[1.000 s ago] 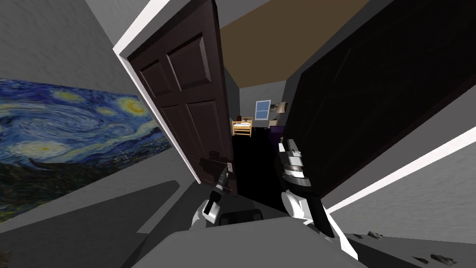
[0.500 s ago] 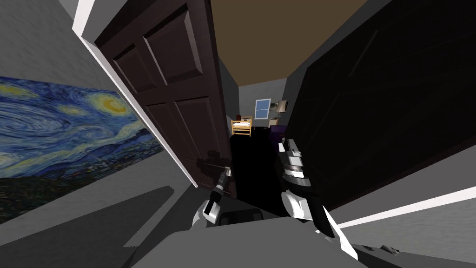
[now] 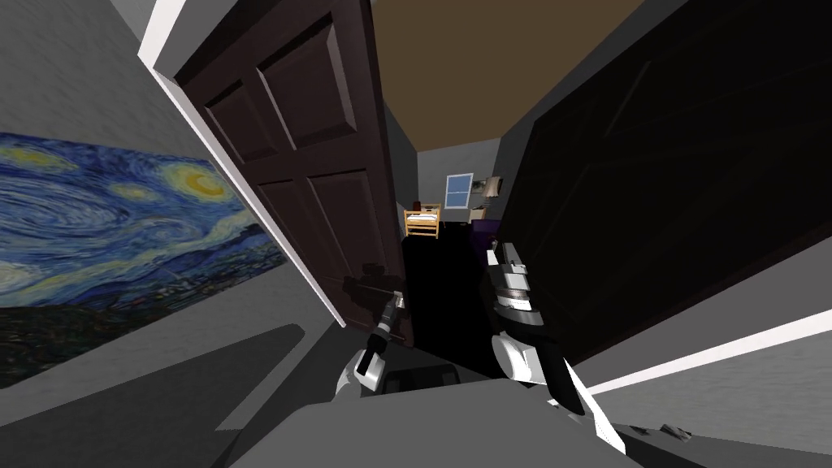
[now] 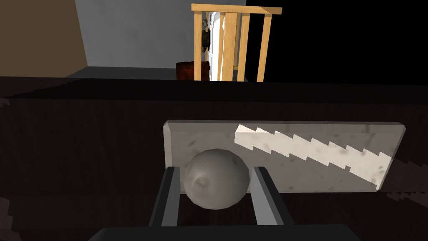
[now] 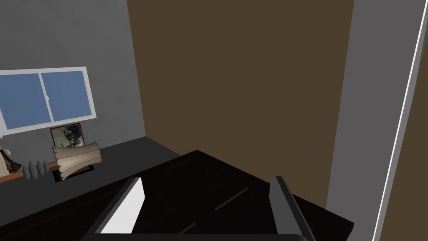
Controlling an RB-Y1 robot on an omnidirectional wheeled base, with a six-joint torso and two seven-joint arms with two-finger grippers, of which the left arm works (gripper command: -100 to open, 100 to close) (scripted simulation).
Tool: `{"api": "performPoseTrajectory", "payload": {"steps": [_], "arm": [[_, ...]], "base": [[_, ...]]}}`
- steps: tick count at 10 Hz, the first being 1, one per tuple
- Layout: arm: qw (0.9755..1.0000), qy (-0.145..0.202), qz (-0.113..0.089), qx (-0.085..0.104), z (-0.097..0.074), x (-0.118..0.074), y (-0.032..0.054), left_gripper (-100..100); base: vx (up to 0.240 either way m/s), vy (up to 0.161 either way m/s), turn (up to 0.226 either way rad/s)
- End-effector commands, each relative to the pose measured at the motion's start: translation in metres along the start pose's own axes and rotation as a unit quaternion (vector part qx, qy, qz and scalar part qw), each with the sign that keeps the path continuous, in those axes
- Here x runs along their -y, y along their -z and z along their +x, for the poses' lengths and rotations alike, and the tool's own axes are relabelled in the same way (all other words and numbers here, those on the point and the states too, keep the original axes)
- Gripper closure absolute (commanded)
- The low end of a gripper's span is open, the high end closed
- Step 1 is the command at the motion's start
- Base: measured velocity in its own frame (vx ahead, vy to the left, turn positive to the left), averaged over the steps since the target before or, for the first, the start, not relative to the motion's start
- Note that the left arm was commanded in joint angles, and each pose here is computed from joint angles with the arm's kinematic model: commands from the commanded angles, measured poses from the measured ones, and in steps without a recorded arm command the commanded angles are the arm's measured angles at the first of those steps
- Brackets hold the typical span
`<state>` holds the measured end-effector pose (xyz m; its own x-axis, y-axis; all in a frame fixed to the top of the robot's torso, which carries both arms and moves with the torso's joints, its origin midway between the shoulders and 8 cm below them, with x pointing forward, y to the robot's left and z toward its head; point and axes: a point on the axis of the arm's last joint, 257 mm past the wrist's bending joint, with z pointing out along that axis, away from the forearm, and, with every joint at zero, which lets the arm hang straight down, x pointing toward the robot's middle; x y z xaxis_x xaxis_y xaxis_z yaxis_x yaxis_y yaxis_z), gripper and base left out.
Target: Push the door open
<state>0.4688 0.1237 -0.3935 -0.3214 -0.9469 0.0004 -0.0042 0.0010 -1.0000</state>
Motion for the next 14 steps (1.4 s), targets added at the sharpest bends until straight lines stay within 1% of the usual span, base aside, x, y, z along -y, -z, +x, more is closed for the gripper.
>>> {"api": "performPoseTrajectory", "payload": {"steps": [1,2,4,5,6,8,10,11,12,13,14], "arm": [[0.9999,-0.003,0.0,0.01,-0.01,0.0,0.001,100],[0.9999,-0.004,0.0,0.012,-0.012,0.0,0.0013,100],[0.9997,-0.006,-0.001,0.023,-0.023,0.0,0.0024,100],[0.9997,-0.006,-0.001,0.023,-0.023,0.0,0.0024,100],[0.9994,-0.009,-0.001,0.033,-0.033,0.0,0.0035,100],[0.999,-0.01,-0.001,0.044,-0.043,0.001,0.0048,100],[0.9981,-0.013,0.0,0.061,-0.057,0.001,0.0068,100],[0.9981,-0.013,0.0,0.061,-0.057,0.001,0.0068,100],[0.9972,-0.014,0.0,0.074,-0.068,0.002,0.0085,100],[0.9972,-0.014,0.0,0.074,-0.068,0.002,0.0085,100],[0.9961,-0.015,0.0,0.088,-0.079,0.002,0.0104,100]], "base": [[0.067,-0.048,0.018],[0.133,-0.076,0.048],[0.148,-0.071,0.019],[0.12,-0.059,0.012],[0.142,-0.077,0.019],[0.17,-0.107,0.054],[0.184,-0.093,0.047],[0.116,-0.053,0.028],[0.152,-0.066,0.07],[0.125,-0.066,0.065],[0.148,-0.078,0.069]]}}
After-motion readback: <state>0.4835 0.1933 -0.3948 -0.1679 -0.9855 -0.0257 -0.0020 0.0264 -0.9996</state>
